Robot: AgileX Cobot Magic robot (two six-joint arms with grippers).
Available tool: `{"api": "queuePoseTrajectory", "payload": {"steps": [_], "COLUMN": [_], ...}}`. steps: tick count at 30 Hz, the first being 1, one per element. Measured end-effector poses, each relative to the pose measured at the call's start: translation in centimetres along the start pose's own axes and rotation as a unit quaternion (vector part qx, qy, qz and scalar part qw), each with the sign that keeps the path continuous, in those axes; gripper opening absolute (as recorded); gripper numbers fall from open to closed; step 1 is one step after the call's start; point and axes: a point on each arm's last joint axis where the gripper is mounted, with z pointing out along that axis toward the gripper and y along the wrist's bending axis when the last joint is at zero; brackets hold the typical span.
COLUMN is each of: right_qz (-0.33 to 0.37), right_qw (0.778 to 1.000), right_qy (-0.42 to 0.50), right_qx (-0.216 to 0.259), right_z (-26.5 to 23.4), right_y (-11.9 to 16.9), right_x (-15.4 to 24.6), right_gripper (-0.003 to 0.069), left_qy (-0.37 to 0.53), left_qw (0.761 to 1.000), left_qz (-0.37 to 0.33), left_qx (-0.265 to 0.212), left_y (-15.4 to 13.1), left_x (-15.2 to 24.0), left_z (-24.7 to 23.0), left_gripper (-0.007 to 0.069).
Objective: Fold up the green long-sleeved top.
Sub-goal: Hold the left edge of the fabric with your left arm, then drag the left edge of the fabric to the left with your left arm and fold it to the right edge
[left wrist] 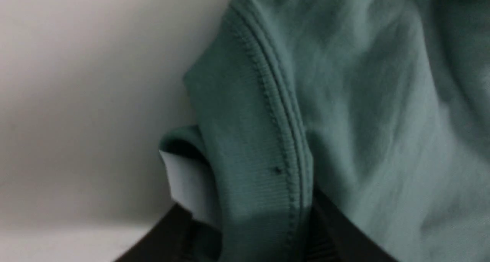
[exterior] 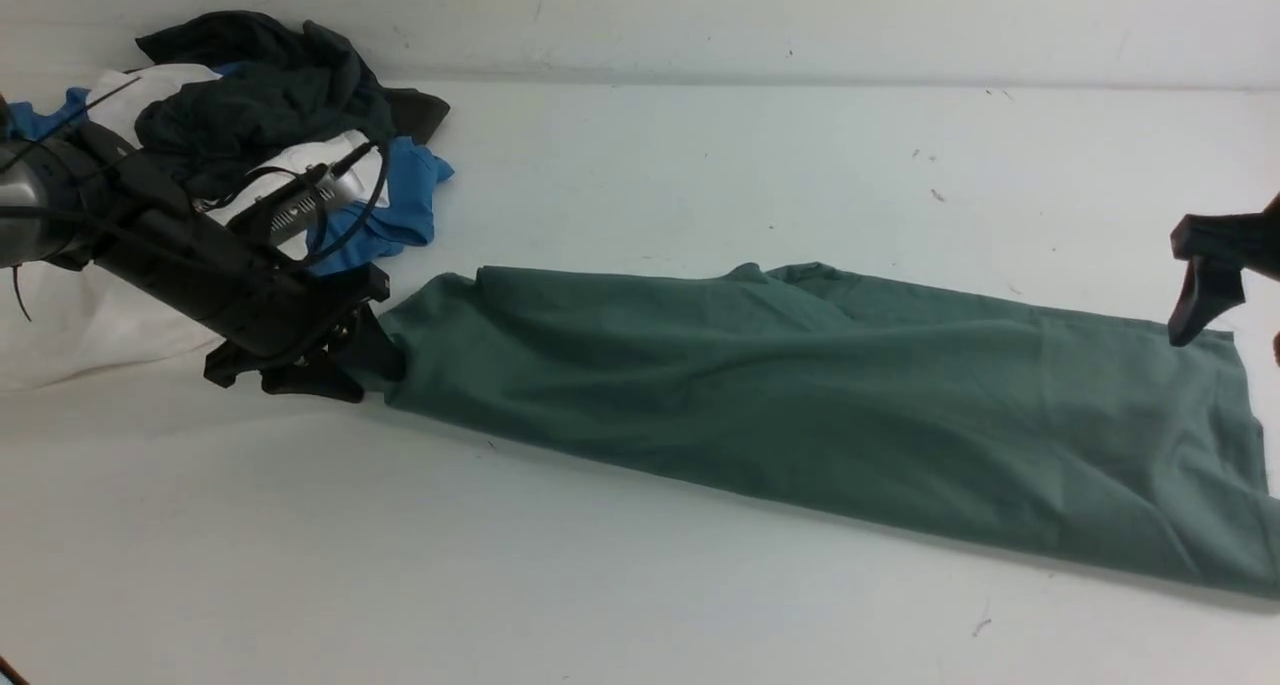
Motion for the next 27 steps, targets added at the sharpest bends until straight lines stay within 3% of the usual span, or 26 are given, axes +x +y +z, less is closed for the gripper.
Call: {"api": "queuePoseTrajectory", "payload": {"steps": [1,2,4,9,13,18,21,24,27], "right_qz": [0.004,0.007,0.011,0.008,-0.008,-0.039,-0.051,-0.052,-0.056], "right_qw": [1.0,1.0,1.0,0.999,0.996,0.99,0.988,0.988,0.991], "right_qy": [0.0,-0.001,-0.002,-0.025,-0.077,-0.13,-0.142,-0.139,-0.119], "right_qx": [-0.009,-0.015,-0.025,-0.035,-0.038,-0.038,-0.035,-0.035,-0.037], "right_z": [0.0,-0.1,-0.2,-2.2,-6.4,-11.4,-12.9,-13.1,-12.2], "right_y": [0.2,0.3,0.5,0.8,1.1,1.4,1.4,1.4,1.3], "right_x": [0.0,0.0,0.0,0.3,1.3,4.2,6.2,7.3,8.0], "right_gripper": [0.0554,0.0553,0.0553,0.0553,0.0547,0.0511,0.0472,0.0424,0.03], "left_qy": [0.005,0.011,0.023,0.053,0.032,-0.065,-0.122,-0.156,-0.171], "left_qw": [1.0,1.0,1.0,0.999,0.998,0.994,0.988,0.985,0.98], "left_qz": [-0.001,-0.001,-0.005,0.009,0.017,0.017,0.031,0.048,0.099], "left_qx": [0.003,0.005,0.009,-0.01,-0.05,-0.081,-0.084,-0.057,0.011], "left_y": [0.0,0.0,0.2,1.2,1.6,1.2,-0.9,-3.5,-8.8], "left_x": [0.1,0.2,0.4,1.0,1.7,3.3,4.9,6.3,8.1], "left_z": [0.0,0.0,-0.2,-2.6,-8.9,-17.8,-21.9,-23.9,-24.5], "left_gripper": [0.0143,0.0087,0.0049,0.0048,0.0048,0.0048,0.0048,0.0048,0.0048]}}
